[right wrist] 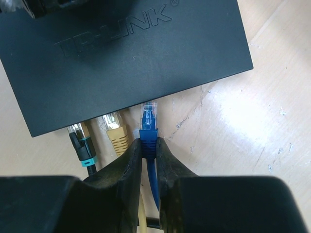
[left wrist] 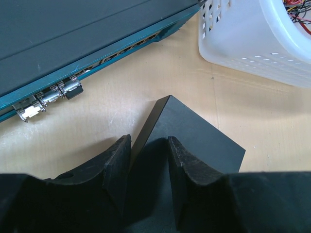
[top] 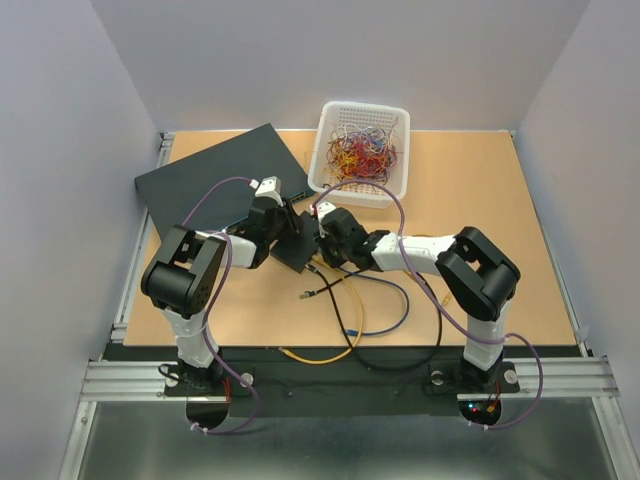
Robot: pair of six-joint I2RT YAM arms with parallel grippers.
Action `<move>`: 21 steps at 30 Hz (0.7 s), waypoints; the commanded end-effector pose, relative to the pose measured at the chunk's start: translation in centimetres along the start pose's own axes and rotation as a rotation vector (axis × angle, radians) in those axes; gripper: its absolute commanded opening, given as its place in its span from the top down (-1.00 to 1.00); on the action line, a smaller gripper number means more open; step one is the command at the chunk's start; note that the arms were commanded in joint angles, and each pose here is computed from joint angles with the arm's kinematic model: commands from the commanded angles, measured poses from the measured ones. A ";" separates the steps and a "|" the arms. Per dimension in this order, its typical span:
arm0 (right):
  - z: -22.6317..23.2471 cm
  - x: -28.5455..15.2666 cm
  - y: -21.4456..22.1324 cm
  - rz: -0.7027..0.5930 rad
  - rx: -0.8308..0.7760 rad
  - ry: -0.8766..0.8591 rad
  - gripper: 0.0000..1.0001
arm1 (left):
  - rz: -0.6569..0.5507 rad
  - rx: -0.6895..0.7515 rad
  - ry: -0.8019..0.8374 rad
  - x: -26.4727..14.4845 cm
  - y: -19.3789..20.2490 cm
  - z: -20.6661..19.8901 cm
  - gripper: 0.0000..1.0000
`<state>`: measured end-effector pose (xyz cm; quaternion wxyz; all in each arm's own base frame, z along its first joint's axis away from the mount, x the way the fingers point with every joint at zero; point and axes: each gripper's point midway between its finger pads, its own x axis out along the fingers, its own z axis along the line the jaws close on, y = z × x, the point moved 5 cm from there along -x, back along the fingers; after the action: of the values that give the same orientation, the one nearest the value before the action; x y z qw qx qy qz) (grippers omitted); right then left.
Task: Insert the plug into the switch port
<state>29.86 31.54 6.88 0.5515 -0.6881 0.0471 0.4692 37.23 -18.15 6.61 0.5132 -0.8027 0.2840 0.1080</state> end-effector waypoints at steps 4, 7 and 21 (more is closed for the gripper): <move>0.7 -1.0 -5.5 -0.170 0.030 0.002 0.99 | 0.080 0.029 0.059 -0.4 2.0 -1.5 0.11; 1.0 -1.0 -5.9 -0.177 0.027 -0.023 0.99 | 0.085 0.030 0.064 -0.4 2.2 -1.6 0.11; 3.1 -1.3 -4.7 -0.168 -0.060 -0.195 0.99 | 0.108 0.053 0.122 -0.6 2.6 -2.7 0.11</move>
<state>29.27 32.09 7.14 0.5379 -0.6776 0.0297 0.5007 37.10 -18.43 6.58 0.5225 -0.7955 0.2899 0.1005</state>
